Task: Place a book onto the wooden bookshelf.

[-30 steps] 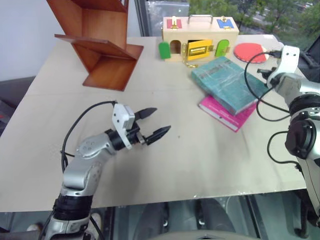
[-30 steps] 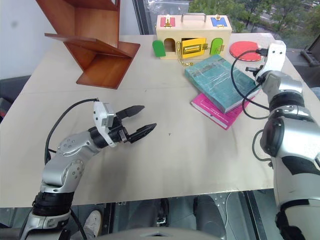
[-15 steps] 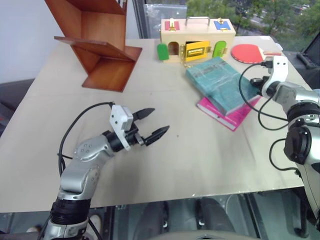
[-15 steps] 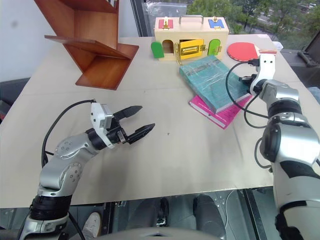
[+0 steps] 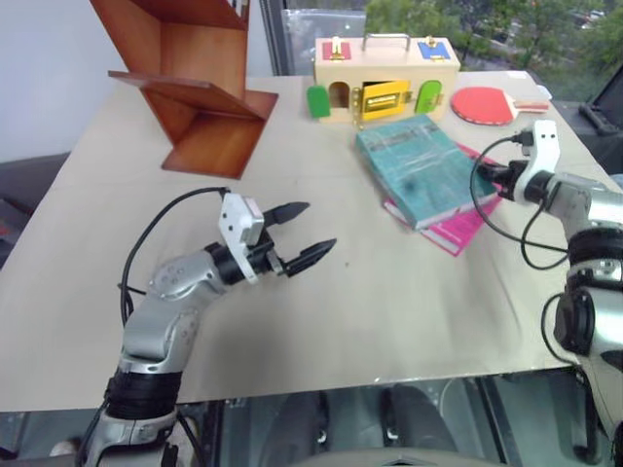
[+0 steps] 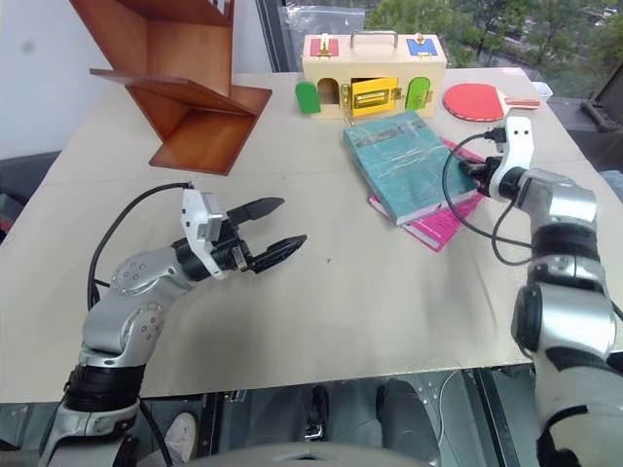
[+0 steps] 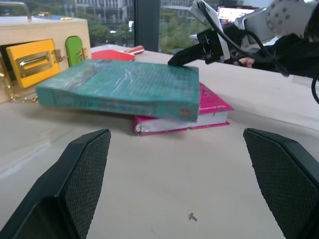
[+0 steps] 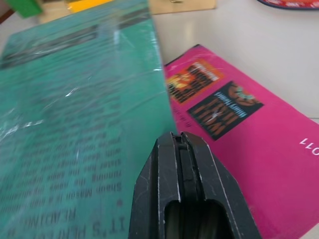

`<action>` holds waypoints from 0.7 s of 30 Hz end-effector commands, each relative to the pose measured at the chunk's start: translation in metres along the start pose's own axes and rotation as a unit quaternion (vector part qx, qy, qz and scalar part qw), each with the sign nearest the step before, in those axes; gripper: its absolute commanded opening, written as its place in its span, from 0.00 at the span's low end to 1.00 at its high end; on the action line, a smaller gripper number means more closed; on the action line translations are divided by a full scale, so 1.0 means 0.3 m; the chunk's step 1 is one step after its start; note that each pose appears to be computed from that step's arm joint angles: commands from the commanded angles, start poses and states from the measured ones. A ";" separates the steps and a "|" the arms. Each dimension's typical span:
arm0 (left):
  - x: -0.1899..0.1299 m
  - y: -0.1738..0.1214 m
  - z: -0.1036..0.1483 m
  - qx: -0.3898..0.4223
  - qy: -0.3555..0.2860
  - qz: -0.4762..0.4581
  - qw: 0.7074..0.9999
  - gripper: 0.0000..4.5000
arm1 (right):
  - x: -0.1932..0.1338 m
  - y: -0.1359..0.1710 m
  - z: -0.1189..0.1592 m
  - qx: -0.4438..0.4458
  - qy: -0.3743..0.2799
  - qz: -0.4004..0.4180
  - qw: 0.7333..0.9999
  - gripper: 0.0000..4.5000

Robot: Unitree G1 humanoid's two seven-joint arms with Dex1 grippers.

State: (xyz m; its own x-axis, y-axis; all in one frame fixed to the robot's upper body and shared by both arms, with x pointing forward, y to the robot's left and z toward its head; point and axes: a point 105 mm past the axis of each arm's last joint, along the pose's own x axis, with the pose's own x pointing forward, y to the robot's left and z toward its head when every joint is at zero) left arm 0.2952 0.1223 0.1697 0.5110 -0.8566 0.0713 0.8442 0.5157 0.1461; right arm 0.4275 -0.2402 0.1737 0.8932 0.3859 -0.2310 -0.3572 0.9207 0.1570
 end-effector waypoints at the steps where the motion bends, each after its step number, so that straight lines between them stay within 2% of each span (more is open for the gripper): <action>1: 0.019 0.001 0.022 0.004 -0.016 -0.017 1.000 1.00 | -0.062 0.039 0.071 -0.029 -0.058 0.013 0.998 0.01; 6: 0.049 0.016 0.014 -0.001 -0.017 -0.034 0.999 1.00 | -0.146 0.081 0.125 -0.082 -0.082 -0.005 0.993 0.01; 11: 0.071 0.021 0.015 0.000 -0.021 -0.046 0.999 1.00 | -0.141 0.140 0.198 -0.124 -0.095 -0.015 0.988 0.01; 15: 0.065 0.033 0.009 0.001 -0.021 -0.043 0.999 1.00 | -0.111 0.265 0.258 -0.175 -0.114 0.019 0.978 0.01; 18: 0.054 0.039 0.006 0.003 -0.020 -0.036 0.999 1.00 | -0.064 0.351 0.238 -0.210 -0.099 0.049 0.971 0.01; 21: 0.043 0.040 0.000 0.003 -0.019 -0.029 0.999 1.00 | -0.003 0.366 0.172 -0.234 -0.068 0.051 0.969 0.01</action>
State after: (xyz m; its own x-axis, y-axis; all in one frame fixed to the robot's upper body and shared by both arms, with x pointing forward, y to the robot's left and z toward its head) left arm 0.3138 0.1128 0.1638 0.4480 -0.8909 0.0740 0.8833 0.4539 0.1170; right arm 0.3991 -0.1422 0.2417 0.8569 0.5045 -0.1058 -0.5138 0.8196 -0.2536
